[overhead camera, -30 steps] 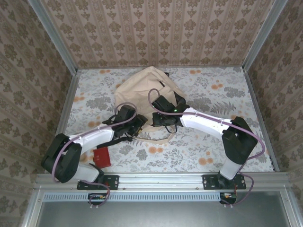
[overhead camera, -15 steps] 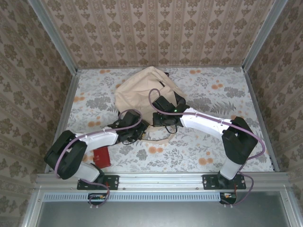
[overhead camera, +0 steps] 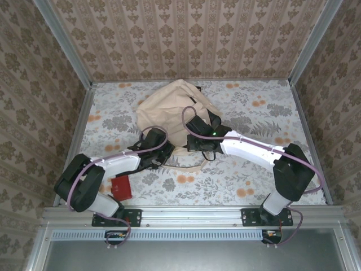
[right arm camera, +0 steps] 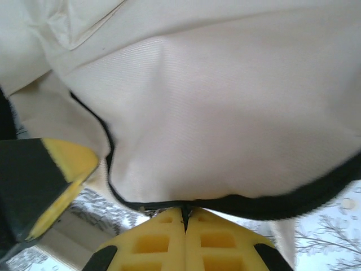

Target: Pack books, pencil case, and school supplies into a backpack

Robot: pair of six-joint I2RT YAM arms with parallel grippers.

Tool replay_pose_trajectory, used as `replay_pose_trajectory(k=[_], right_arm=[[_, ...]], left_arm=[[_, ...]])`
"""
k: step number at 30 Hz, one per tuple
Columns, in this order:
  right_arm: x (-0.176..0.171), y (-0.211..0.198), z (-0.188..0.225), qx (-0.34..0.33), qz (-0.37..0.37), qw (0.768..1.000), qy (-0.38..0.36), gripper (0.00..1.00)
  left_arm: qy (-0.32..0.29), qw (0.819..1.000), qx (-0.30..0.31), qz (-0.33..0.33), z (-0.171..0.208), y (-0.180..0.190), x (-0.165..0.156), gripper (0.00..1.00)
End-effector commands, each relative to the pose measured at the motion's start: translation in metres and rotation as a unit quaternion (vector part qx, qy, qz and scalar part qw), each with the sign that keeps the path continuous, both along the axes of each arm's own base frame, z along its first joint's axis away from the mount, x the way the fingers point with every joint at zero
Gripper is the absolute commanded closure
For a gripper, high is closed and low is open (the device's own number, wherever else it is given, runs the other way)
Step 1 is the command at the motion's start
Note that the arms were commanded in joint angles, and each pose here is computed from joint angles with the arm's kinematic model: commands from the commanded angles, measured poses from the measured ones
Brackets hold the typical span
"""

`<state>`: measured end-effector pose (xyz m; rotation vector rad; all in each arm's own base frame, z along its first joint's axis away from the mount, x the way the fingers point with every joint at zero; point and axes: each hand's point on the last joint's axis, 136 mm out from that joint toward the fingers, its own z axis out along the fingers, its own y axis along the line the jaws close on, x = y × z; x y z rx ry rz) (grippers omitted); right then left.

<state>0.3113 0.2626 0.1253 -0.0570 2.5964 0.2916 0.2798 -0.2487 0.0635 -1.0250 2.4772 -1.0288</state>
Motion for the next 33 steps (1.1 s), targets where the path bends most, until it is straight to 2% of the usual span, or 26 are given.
replay_pose_trajectory(k=[1,10,17,19,23,27,28,29,33], right_arm=[[-0.001,-0.037,0.01,-0.065,-0.036,0.997,-0.026,1.0],[0.018,-0.075,0.02,-0.117,-0.087,0.987,-0.063,1.0],[0.039,-0.106,0.014,-0.102,-0.122,0.986,-0.052,1.0],[0.041,-0.094,0.019,-0.079,-0.098,0.991,-0.052,1.0],[0.032,-0.034,0.026,0.029,-0.001,0.999,-0.035,1.0],[0.019,0.017,0.027,0.098,0.072,0.992,-0.013,1.0],[0.017,0.029,0.027,0.112,0.087,0.99,-0.011,1.0],[0.014,0.041,0.028,0.125,0.103,0.987,-0.008,1.0],[0.006,0.085,0.043,0.167,0.162,0.972,-0.011,1.0]], left_arm=[[-0.004,0.998,0.053,0.037,-0.008,0.03,0.008,1.0],[-0.006,0.996,0.078,0.045,-0.008,0.049,0.006,1.0],[-0.022,0.993,0.108,0.038,0.002,0.07,0.011,1.0],[-0.027,0.993,0.114,0.03,0.005,0.073,0.016,1.0],[-0.032,0.99,0.14,0.009,0.009,0.09,0.03,1.0],[-0.031,0.983,0.177,0.028,0.014,0.132,0.042,1.0],[-0.028,0.982,0.186,0.031,0.016,0.141,0.041,0.98],[-0.022,0.98,0.193,0.035,0.017,0.148,0.038,0.84],[-0.02,0.981,0.193,0.029,0.028,0.154,0.027,0.53]])
